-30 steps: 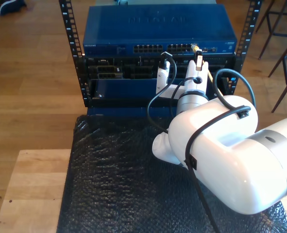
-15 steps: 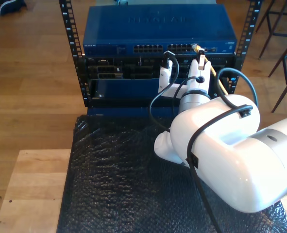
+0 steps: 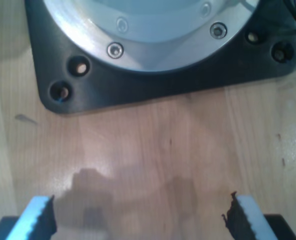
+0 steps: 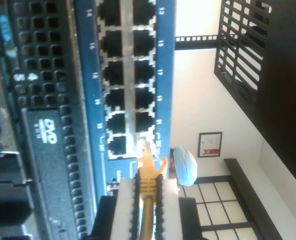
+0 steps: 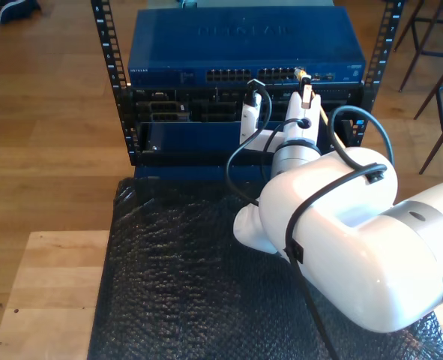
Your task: Grab the cable and plug it in
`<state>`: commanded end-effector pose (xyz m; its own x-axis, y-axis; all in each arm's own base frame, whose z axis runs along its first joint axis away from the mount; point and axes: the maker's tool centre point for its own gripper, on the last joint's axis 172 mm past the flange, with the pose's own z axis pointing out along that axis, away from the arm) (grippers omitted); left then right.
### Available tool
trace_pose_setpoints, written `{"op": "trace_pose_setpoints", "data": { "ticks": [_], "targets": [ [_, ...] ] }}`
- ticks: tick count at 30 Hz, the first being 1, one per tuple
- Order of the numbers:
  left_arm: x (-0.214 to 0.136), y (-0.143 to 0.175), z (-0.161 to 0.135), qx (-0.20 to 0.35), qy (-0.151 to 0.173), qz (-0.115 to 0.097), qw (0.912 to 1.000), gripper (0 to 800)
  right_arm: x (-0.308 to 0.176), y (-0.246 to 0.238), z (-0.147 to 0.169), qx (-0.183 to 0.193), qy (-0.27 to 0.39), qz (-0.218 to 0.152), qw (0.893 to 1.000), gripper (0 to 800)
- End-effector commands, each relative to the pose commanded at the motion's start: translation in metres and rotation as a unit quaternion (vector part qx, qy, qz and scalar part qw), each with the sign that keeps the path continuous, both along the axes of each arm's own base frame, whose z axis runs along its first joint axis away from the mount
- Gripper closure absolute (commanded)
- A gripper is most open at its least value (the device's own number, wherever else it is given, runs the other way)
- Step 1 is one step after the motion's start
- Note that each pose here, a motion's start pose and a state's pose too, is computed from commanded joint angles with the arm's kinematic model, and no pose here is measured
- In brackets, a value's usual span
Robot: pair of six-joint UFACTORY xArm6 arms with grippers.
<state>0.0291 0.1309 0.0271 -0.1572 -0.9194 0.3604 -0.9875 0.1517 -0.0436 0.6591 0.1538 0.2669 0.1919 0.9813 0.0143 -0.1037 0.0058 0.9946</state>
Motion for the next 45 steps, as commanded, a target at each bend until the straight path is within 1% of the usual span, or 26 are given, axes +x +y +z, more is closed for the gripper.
{"op": "trace_pose_setpoints", "data": {
  "ticks": [10,29,37,45],
  "targets": [
    [0.000,0.000,0.000,0.000,0.000,-0.001,1.0000,1,0.000,-0.002,-0.003,-0.002,0.002,-0.002,1.000,800],
    [0.000,0.000,0.000,0.000,0.000,-0.001,1.0000,1,0.002,0.002,0.005,0.004,-0.004,0.001,1.000,800],
    [0.000,0.001,0.000,0.001,0.000,-0.001,1.0000,1,0.000,0.009,0.004,0.003,-0.003,0.006,1.000,800],
    [0.000,0.000,0.000,0.000,0.000,-0.001,1.0000,1,0.000,0.005,0.000,0.006,0.000,-0.001,1.000,800]
  ]
}}
